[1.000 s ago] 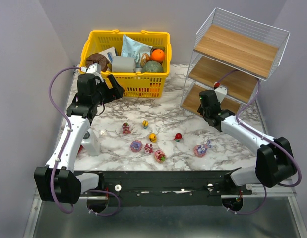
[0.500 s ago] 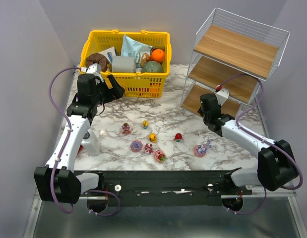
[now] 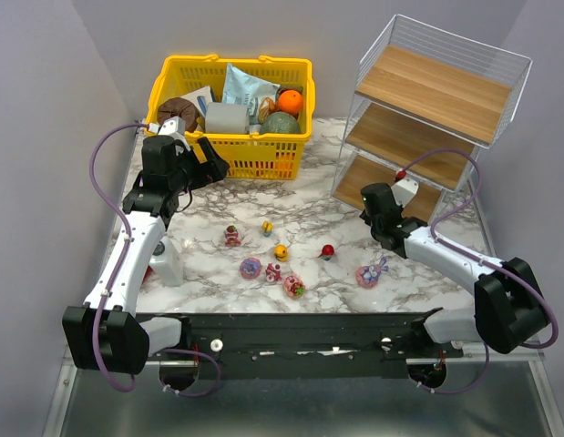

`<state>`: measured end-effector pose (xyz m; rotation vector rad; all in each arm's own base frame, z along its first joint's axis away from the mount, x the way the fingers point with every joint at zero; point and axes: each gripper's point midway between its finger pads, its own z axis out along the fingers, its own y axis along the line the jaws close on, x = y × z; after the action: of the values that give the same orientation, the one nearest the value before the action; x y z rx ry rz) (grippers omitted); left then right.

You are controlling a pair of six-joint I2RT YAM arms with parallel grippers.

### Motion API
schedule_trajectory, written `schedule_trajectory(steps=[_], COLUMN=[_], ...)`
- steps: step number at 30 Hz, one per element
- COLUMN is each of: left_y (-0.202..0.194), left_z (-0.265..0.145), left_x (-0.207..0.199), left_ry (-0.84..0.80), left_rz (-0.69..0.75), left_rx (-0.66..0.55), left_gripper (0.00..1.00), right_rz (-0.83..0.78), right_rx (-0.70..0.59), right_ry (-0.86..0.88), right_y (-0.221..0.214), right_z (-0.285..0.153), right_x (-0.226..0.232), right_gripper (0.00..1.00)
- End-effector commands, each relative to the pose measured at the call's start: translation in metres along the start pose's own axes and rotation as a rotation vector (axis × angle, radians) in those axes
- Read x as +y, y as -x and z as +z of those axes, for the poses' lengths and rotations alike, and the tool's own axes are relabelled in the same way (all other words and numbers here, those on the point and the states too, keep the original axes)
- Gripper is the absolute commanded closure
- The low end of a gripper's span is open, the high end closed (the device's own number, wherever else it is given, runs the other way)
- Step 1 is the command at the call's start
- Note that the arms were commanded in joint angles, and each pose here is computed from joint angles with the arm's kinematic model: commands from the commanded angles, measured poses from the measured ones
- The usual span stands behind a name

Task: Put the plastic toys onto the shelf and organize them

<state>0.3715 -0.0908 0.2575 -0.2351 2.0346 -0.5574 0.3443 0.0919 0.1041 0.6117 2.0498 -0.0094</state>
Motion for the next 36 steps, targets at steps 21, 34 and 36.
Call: schedule_trajectory(steps=[21,34,36], left_y=[-0.008,-0.011,-0.011], left_z=[-0.002,-0.006,-0.006], left_x=[-0.005,-0.005,-0.005], left_ry=[-0.038,-0.040,-0.038], left_rz=[-0.005,-0.010,-0.006], left_rx=[0.029,0.035,0.035], left_gripper=[0.01,0.01,0.01], right_rz=[0.062,0.100,0.098], right_rx=[-0.193,-0.181,-0.178], right_ry=[-0.108,-0.109,-0.108], right_y=[0.037,0.037,0.036], right_z=[0.012,0.027,0.028], right_x=[-0.014,-0.014,-0.012], right_gripper=[0.58,0.53,0.53])
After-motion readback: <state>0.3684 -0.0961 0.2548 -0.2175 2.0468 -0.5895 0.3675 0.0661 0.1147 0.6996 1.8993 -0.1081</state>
